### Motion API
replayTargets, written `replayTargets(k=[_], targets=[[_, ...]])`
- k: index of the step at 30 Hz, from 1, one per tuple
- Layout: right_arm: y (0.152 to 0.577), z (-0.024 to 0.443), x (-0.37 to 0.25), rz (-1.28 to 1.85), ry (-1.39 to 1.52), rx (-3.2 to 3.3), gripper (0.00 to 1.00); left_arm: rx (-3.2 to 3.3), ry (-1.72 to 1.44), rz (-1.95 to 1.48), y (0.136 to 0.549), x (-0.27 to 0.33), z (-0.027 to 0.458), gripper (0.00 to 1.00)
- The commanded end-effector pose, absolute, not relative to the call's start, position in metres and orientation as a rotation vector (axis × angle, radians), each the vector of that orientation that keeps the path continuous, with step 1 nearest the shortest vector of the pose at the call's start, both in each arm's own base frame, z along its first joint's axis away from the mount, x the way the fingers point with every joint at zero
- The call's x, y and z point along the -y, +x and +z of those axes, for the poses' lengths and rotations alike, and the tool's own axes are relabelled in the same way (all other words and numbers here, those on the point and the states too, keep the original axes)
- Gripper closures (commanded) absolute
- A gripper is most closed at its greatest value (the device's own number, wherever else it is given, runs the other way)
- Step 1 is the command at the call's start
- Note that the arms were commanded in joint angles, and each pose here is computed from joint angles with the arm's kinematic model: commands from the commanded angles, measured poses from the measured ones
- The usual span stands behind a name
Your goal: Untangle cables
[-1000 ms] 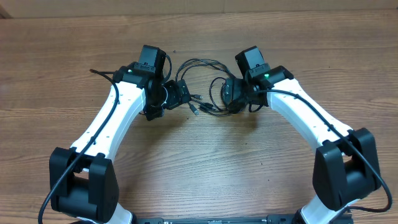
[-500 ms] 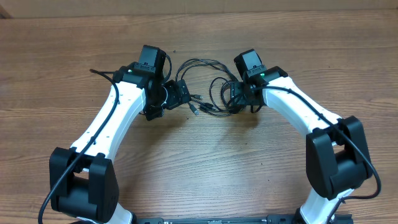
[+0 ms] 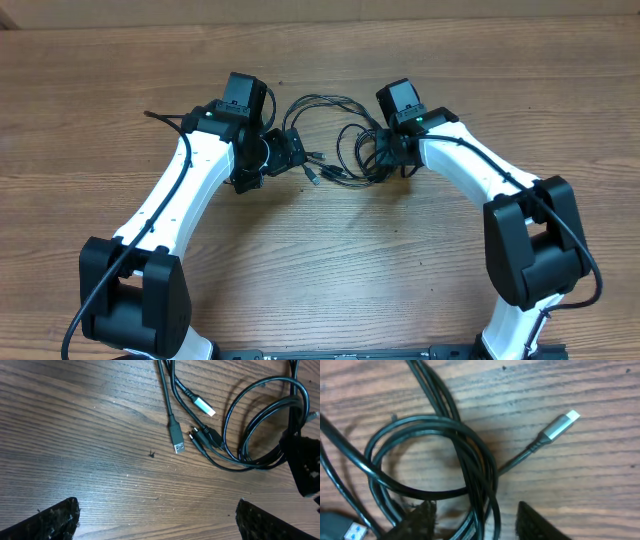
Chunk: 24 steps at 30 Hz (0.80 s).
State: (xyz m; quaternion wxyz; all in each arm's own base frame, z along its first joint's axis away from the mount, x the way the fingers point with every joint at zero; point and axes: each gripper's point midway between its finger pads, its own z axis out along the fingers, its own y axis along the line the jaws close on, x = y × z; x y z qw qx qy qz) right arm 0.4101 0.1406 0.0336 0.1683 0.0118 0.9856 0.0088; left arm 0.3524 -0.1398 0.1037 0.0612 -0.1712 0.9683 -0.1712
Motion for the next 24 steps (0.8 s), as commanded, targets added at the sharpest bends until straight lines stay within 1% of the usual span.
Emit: replayTargets(k=[1,2,6,9,14,15,20,24], targets=[[0.409,0.014,-0.141,0.022,0.029,-2.836,0.55,-2.893,-0.461,-0.527,0.356,0.142,0.117,0.0],[0.409,0.012,-0.141,0.028,0.028,-2.842,0.55,-2.892,-0.461,-0.526,0.356,0.142,0.117,0.0],[0.408,0.009,-0.142,0.026,0.027,-2.849,0.75,-2.893,-0.461,-0.526,0.356,0.142,0.117,0.0],[0.408,0.009,-0.141,0.024,0.028,-2.849,0.8,-2.892,-0.461,-0.527,0.356,0.142,0.117,0.0],[0.408,0.009,-0.141,0.025,0.028,-2.849,0.94,-2.892,-0.461,-0.527,0.356,0.142,0.117,0.0],[0.408,0.009,-0.141,0.025,0.028,-2.849,0.96,-2.892,-0.461,-0.527,0.356,0.142,0.117,0.0],[0.405,0.018,-0.142,0.038,0.024,-2.863,0.96,-2.893,-0.461,-0.527,0.356,0.142,0.117,0.0],[0.409,0.045,-0.146,0.082,0.022,-2.818,0.96,-2.893,-0.412,-0.523,0.356,0.142,0.118,0.0]])
